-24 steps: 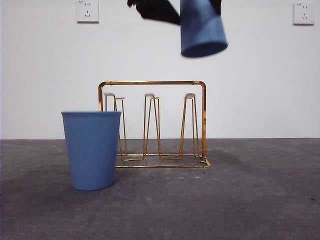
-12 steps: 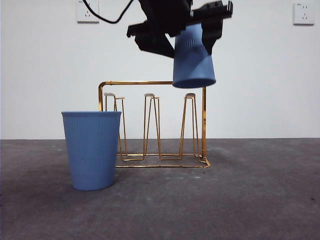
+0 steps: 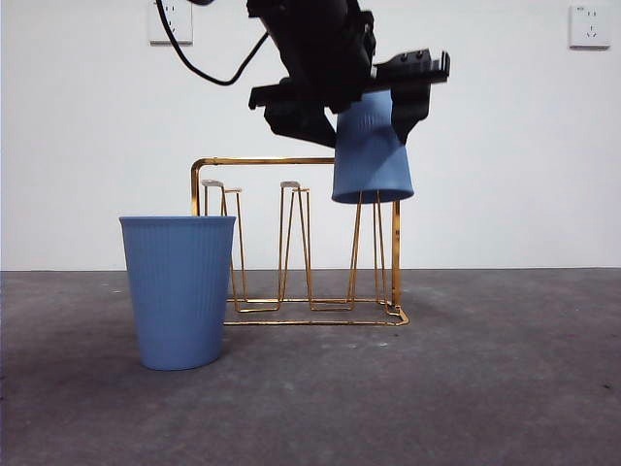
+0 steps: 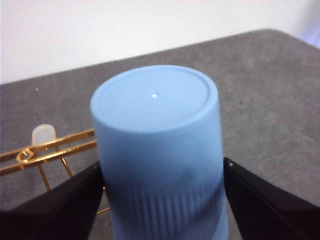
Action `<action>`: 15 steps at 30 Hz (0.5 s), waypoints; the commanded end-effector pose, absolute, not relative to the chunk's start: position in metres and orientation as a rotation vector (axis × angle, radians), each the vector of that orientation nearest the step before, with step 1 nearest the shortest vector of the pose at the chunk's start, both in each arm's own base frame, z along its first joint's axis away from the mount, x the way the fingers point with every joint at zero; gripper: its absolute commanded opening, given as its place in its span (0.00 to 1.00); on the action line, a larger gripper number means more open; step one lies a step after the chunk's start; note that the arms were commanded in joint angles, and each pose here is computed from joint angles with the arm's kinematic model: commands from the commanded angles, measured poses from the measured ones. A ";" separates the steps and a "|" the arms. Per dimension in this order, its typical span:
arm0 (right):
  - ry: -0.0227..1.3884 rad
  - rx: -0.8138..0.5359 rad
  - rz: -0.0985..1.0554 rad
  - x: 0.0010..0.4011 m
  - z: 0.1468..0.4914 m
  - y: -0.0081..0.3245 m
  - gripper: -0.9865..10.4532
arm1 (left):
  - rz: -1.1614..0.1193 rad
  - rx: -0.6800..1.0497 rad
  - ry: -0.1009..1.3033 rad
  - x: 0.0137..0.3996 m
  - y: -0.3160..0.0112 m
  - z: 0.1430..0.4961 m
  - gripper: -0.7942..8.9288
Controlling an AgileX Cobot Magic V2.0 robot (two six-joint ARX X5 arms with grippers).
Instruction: Pick up cup 1,put cup 1 in the cup rack,pick up cup 2,put cup 2 in the cup rack
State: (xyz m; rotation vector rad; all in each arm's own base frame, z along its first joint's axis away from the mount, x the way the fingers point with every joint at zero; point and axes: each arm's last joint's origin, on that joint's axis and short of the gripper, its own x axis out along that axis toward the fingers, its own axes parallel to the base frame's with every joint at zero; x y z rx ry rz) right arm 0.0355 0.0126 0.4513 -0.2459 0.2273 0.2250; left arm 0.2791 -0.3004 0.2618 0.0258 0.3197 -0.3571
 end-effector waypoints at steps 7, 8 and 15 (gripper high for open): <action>0.227 -0.246 0.221 0.036 0.450 0.013 0.28 | -0.337 0.013 0.354 0.285 -0.306 0.244 0.08; 0.227 -0.247 0.221 0.036 0.450 0.013 0.28 | -0.337 0.016 0.358 0.285 -0.306 0.243 0.08; 0.227 -0.247 0.221 0.036 0.450 0.013 0.28 | -0.323 0.015 0.405 0.289 -0.310 0.225 0.08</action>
